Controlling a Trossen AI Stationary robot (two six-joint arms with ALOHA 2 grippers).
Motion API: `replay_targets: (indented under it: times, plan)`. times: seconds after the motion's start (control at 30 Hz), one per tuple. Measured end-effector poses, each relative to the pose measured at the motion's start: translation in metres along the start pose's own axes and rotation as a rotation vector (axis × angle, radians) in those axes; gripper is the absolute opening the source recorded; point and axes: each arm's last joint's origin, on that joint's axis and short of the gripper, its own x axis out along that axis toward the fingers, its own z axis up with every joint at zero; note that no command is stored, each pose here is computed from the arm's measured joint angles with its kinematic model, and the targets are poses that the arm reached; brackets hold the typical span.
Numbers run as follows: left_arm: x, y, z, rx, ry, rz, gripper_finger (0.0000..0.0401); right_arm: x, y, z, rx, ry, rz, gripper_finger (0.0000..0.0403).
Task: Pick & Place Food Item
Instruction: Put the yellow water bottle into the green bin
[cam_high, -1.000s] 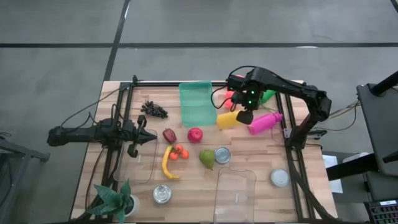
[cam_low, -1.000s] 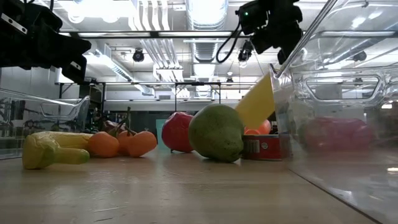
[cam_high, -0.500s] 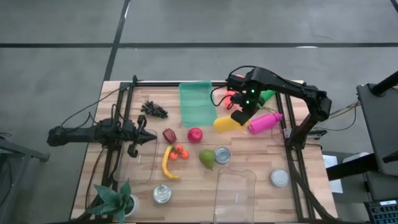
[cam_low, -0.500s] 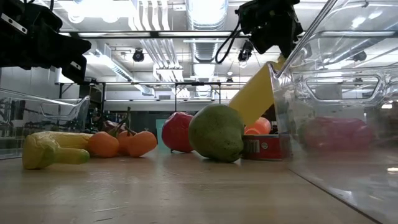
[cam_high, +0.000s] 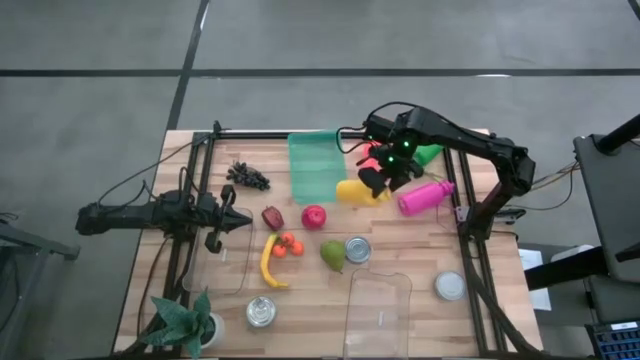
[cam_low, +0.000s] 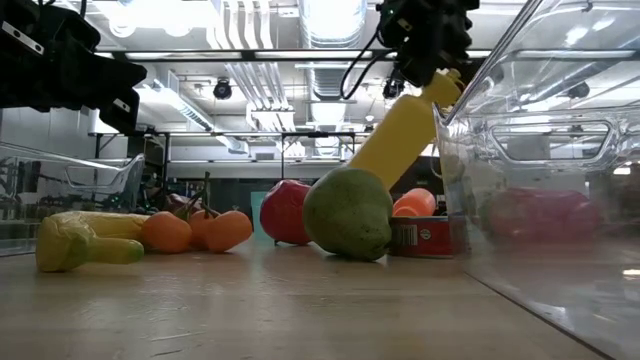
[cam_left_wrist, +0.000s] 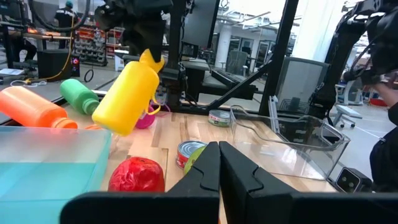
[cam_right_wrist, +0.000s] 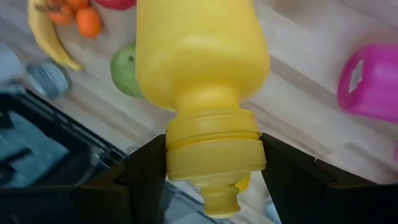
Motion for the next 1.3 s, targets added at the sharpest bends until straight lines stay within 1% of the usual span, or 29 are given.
replay_targets:
  times: [0.13,0.37,0.47,0.7,0.87,1.0,1.07,1.2,1.3]
  plan:
    - [0.000,0.000,0.000,0.000,0.000,0.000,0.0001,-0.007,0.001,-0.003,0.140,-0.034,0.037,0.0231]
    - [0.000,0.000,0.000,0.000,-0.001,0.000,0.0001,-0.020,0.000,-0.014,0.520,-0.064,0.096,0.0231]
    - [0.000,0.000,0.000,0.000,0.000,0.000,0.0001,-0.022,0.000,-0.015,0.609,-0.072,0.104,0.0231]
    - [0.000,0.000,0.000,0.000,0.000,-0.001,0.0001,-0.023,0.001,-0.013,0.608,-0.130,0.113,0.0231]
    - [0.000,0.000,0.000,0.000,0.000,0.000,0.0001,-0.023,0.003,-0.014,0.632,-0.083,0.141,0.0231]
    - [0.000,0.000,0.000,0.000,-0.001,0.000,0.0001,-0.023,0.003,-0.014,0.535,-0.083,0.138,0.0231]
    - [0.000,0.000,0.000,0.000,0.000,0.000,0.0001,-0.023,0.002,-0.015,0.530,-0.077,0.131,0.0231]
    - [0.000,0.000,0.000,0.000,0.000,0.000,0.0001,-0.022,0.001,-0.015,0.572,-0.071,0.124,0.0231]
    - [0.000,0.000,0.000,0.000,-0.001,0.000,0.0001,-0.022,0.000,-0.015,0.638,-0.061,0.123,0.0231]
